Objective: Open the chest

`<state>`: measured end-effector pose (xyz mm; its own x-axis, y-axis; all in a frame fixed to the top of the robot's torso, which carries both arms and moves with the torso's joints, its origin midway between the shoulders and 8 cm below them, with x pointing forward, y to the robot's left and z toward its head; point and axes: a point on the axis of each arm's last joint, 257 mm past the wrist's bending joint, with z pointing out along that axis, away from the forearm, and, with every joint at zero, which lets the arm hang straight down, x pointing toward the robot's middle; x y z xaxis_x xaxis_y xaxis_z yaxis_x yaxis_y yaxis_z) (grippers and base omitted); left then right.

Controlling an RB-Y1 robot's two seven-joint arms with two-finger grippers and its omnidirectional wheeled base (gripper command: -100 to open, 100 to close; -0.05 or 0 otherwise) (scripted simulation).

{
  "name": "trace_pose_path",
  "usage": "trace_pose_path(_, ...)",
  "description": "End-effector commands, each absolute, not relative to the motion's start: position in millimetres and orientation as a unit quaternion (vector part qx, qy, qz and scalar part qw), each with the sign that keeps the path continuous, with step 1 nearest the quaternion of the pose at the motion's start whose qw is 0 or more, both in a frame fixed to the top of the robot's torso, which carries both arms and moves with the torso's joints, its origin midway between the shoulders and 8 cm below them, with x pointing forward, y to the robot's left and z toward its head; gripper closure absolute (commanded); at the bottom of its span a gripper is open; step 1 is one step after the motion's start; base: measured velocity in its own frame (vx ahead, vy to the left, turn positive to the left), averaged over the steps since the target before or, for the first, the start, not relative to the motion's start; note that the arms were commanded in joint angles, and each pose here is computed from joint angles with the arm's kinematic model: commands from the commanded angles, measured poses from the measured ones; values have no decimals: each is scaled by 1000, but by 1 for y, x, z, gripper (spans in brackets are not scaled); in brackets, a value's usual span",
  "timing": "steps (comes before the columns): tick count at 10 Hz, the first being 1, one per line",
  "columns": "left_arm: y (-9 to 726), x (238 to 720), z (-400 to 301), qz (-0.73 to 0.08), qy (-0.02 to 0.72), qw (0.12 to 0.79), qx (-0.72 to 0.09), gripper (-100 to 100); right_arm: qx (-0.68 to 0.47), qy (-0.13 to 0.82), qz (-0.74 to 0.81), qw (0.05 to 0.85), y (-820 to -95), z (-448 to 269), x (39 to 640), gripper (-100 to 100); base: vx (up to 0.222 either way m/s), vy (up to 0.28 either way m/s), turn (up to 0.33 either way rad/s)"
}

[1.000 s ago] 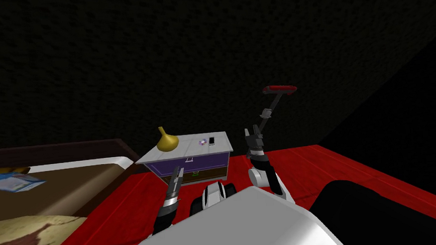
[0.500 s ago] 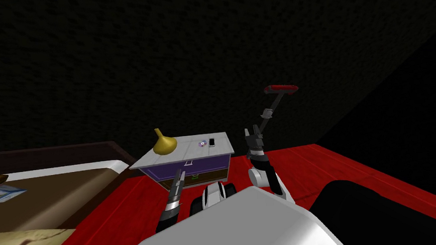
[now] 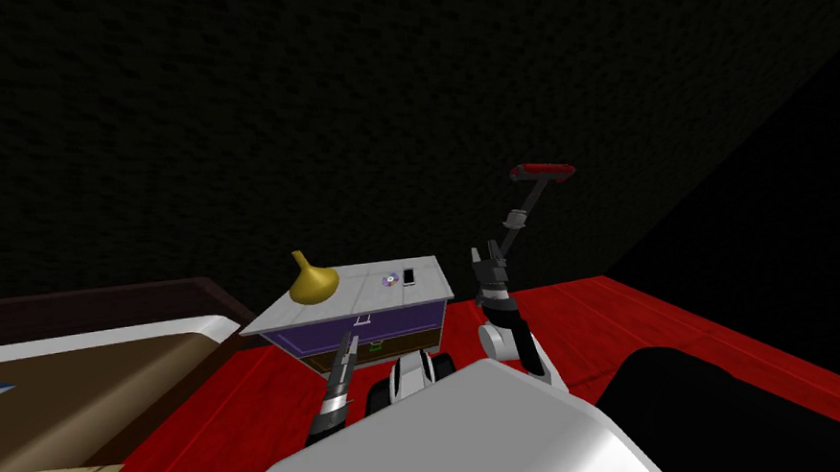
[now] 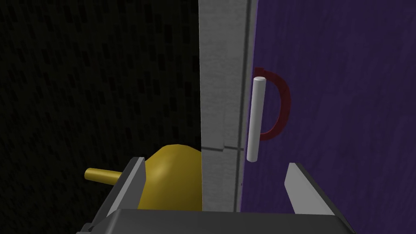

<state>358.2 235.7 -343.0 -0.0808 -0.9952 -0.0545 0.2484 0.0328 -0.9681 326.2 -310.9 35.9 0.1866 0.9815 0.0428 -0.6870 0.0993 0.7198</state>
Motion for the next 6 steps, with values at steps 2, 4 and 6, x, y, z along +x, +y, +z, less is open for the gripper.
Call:
trace_pose_path(2,230,351,-361,-564,472,540,-408,-100,314,234,593,703,-311,36,326,0,48,19,-41)
trace_pose_path(4,227,346,-370,-561,476,536,-414,-100,314,234,593,703,-311,36,326,0,37,15,-23)
trace_pose_path(6,220,342,-378,-560,477,531,-421,-100,314,234,593,703,-311,36,326,0,46,20,-41)
